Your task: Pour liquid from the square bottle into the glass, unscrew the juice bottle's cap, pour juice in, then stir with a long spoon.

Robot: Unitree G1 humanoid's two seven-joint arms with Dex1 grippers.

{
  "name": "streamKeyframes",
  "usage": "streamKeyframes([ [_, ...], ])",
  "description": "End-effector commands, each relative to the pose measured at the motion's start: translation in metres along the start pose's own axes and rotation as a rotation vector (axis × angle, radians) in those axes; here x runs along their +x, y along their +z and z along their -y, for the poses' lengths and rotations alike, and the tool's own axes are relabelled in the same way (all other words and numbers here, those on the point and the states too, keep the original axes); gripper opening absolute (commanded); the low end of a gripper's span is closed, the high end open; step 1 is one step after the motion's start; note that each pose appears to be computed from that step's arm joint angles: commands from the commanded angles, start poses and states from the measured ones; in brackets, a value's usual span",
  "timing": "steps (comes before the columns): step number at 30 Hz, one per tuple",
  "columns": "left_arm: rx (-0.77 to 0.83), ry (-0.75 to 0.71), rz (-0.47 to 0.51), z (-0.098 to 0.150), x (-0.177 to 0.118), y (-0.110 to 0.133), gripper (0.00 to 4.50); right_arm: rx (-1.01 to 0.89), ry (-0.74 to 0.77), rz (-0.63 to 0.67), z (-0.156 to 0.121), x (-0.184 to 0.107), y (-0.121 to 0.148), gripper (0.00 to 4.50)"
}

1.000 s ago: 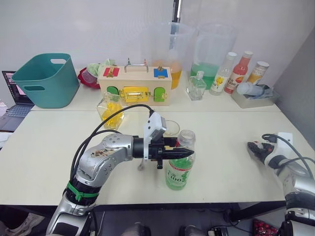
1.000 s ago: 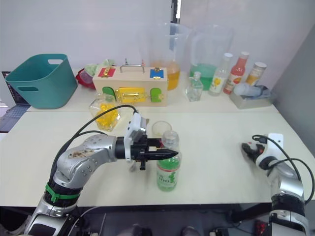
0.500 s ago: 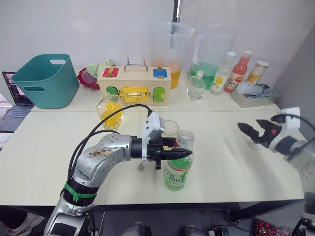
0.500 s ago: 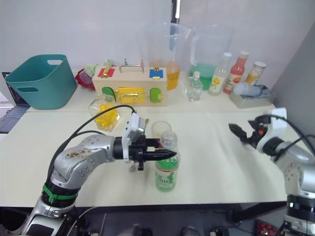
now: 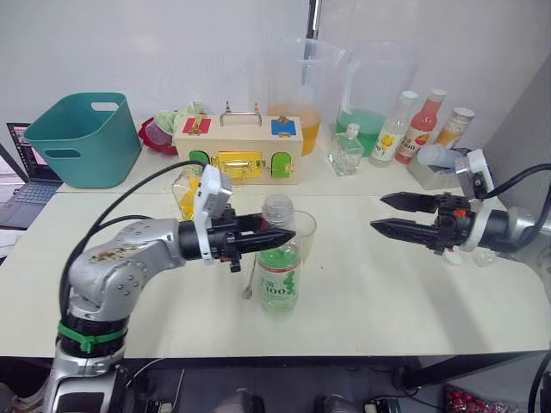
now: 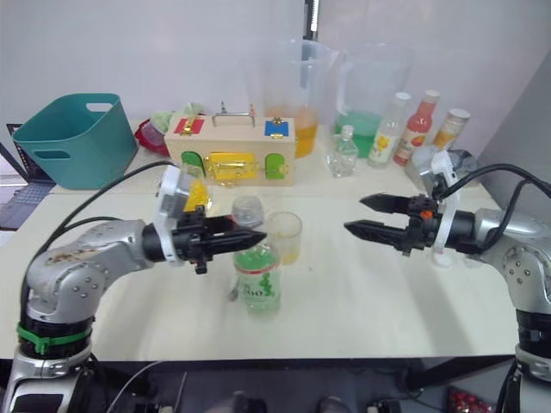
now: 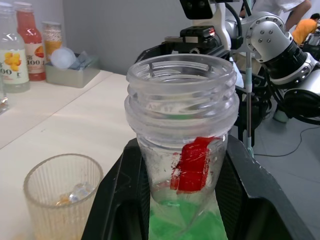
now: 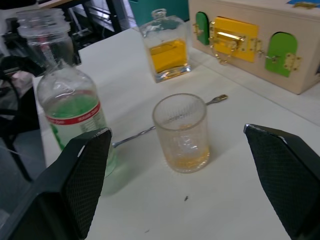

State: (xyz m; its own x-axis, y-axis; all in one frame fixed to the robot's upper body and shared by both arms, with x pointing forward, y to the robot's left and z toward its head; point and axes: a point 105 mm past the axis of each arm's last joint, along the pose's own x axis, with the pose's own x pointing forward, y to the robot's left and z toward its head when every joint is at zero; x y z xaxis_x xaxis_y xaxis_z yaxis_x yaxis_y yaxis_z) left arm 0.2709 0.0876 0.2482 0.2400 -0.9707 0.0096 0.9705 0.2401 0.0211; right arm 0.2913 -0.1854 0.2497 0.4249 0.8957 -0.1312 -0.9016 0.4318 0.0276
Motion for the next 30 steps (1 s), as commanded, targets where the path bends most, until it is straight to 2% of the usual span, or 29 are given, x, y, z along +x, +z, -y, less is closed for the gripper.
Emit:
streamKeyframes([
  [1,0.073,0.016,0.039,0.009,-0.027,0.028,1.33,-0.05,0.092,-0.011,-0.017,-0.003,0.01,4.49],
  [6,0.097,0.125,-0.01,-0.004,-0.043,0.029,1.33,-0.07,0.084,-0.048,-0.017,0.002,0.002,4.49],
  [8,0.163,0.221,0.006,-0.02,-0.051,0.036,1.33,-0.066,0.096,-0.058,-0.022,0.007,-0.003,4.49],
  [11,0.249,0.289,-0.044,-0.033,-0.058,0.034,1.33,-0.059,0.09,-0.087,-0.029,0.012,-0.012,4.49],
  [16,0.39,0.392,-0.083,-0.06,-0.058,0.026,1.33,-0.151,-0.01,-0.083,-0.024,0.013,-0.017,4.49],
  [21,0.517,0.426,-0.065,-0.082,-0.049,0.029,1.33,-0.239,-0.144,-0.115,-0.015,0.016,-0.025,4.49],
  [24,0.556,0.416,-0.045,-0.09,-0.037,0.028,1.33,-0.268,-0.278,-0.133,0.002,0.014,-0.028,4.49],
  [28,0.602,0.394,-0.047,-0.098,-0.026,0.024,1.33,-0.205,-0.273,-0.135,0.003,0.012,-0.029,4.49],
  [30,0.644,0.445,-0.009,-0.114,-0.016,0.028,1.33,-0.189,-0.287,-0.128,0.001,0.009,-0.026,4.49],
])
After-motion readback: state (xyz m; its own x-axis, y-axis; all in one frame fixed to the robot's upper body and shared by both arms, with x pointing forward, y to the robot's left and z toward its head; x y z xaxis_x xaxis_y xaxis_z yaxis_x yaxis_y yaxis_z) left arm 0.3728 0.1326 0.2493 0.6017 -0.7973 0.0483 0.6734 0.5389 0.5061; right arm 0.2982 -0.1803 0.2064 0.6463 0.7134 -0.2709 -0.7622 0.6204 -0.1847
